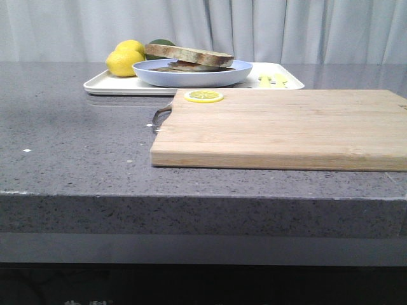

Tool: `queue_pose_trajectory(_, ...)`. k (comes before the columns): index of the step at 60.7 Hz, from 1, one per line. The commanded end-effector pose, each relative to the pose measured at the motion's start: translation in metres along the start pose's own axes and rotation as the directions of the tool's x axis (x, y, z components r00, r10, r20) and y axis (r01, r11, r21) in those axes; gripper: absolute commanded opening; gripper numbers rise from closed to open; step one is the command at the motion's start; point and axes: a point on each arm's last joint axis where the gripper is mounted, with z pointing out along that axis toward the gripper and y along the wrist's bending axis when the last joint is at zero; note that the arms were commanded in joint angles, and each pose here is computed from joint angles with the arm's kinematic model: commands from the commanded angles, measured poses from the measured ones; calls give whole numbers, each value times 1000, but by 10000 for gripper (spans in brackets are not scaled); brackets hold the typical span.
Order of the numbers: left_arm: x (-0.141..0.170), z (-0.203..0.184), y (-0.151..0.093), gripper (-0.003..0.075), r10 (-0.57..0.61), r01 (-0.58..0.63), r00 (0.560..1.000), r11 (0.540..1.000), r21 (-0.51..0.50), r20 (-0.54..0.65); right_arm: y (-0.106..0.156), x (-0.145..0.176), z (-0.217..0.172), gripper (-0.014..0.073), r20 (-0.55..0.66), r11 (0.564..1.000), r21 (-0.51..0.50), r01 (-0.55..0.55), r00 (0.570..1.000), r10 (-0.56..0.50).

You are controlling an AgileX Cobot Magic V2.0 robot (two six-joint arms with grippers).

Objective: Place bread and move sandwich to tray

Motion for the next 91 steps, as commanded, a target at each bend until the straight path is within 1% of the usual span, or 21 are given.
queue_pose_trajectory(1,17,-37,9,-17,-24,30,983,999,-30,183,-2,-15,-2,-109,100,1000,27,-8,995,6)
queue_pose_trajectory(6,40,-50,13,-17,-7,22,965,998,-53,262,-2,-15,-2,-109,100,1000,27,-8,995,6)
queue_pose_trajectory(10,58,-61,14,-17,8,15,943,998,-67,334,-2,-15,-2,-109,100,1000,27,-8,995,6)
queue_pose_trajectory(16,89,-78,13,-17,27,11,896,996,-84,442,-2,-15,-2,-109,100,1000,27,-8,995,6)
queue_pose_trajectory(25,136,-96,10,-17,41,14,809,996,-88,587,-2,-15,-2,-109,100,1000,27,-8,995,6)
queue_pose_trajectory(32,179,-109,8,-17,53,15,713,996,-91,699,-2,-15,-2,-109,99,1000,26,-8,995,6)
queue_pose_trajectory(39,212,-108,8,-17,59,16,658,996,-93,751,-2,-15,-2,-109,99,1000,26,-8,995,6)
queue_pose_trajectory(42,222,-109,8,-17,62,16,630,996,-93,774,-2,-15,-2,-109,99,1000,26,-8,995,6)
queue_pose_trajectory(51,238,-120,6,-17,73,18,507,995,-95,859,-2,-15,-2,-109,99,1000,26,-8,995,6)
queue_pose_trajectory(53,240,-122,6,-17,74,18,493,995,-95,867,-2,-15,-2,-109,99,1000,26,-8,995,6)
queue_pose_trajectory(56,241,-124,6,-17,75,18,484,995,-96,872,-2,-15,-2,-109,99,1000,26,-8,995,6)
queue_pose_trajectory(62,242,-123,6,-17,75,18,490,995,-95,868,-2,-15,-2,-109,99,1000,26,-8,995,6)
queue_pose_trajectory(91,242,-122,6,-17,72,18,494,995,-93,866,-2,-15,-2,-109,99,1000,26,-8,995,6)
